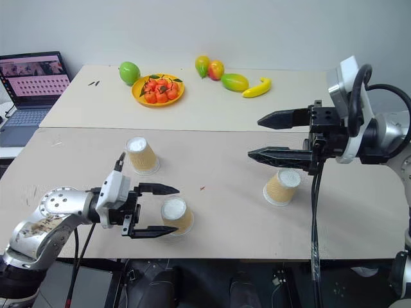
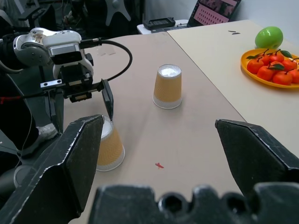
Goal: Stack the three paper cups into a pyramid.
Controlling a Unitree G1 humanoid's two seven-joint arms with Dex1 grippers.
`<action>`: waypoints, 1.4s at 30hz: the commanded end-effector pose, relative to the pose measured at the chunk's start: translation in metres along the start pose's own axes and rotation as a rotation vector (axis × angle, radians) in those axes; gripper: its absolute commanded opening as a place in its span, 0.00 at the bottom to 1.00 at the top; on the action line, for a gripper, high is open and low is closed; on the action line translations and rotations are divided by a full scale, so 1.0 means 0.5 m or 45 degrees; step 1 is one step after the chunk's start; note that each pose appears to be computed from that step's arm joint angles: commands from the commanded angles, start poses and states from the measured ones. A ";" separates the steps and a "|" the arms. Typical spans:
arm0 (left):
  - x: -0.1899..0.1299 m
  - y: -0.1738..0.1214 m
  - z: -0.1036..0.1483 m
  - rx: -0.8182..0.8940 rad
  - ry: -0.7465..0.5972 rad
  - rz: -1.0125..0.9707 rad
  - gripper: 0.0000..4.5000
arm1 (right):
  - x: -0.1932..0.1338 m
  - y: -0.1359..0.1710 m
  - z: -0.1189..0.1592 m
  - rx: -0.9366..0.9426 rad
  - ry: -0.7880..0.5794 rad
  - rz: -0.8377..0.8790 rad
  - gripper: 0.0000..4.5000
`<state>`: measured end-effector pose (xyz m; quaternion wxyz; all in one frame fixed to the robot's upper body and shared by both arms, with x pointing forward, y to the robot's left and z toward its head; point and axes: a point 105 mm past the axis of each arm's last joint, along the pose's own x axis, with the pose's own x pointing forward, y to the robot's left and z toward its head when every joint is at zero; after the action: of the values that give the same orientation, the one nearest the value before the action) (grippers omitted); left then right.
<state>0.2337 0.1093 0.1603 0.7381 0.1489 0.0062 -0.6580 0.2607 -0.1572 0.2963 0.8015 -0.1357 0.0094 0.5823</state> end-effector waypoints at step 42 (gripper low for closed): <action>0.079 0.122 0.016 0.032 -0.100 0.171 0.56 | -0.022 0.001 0.025 -0.071 -0.013 -0.129 1.00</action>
<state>0.2952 0.0854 0.1665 0.7862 0.1294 -0.0255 -0.6038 0.2621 -0.1651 0.2989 0.8267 -0.1463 0.0072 0.5433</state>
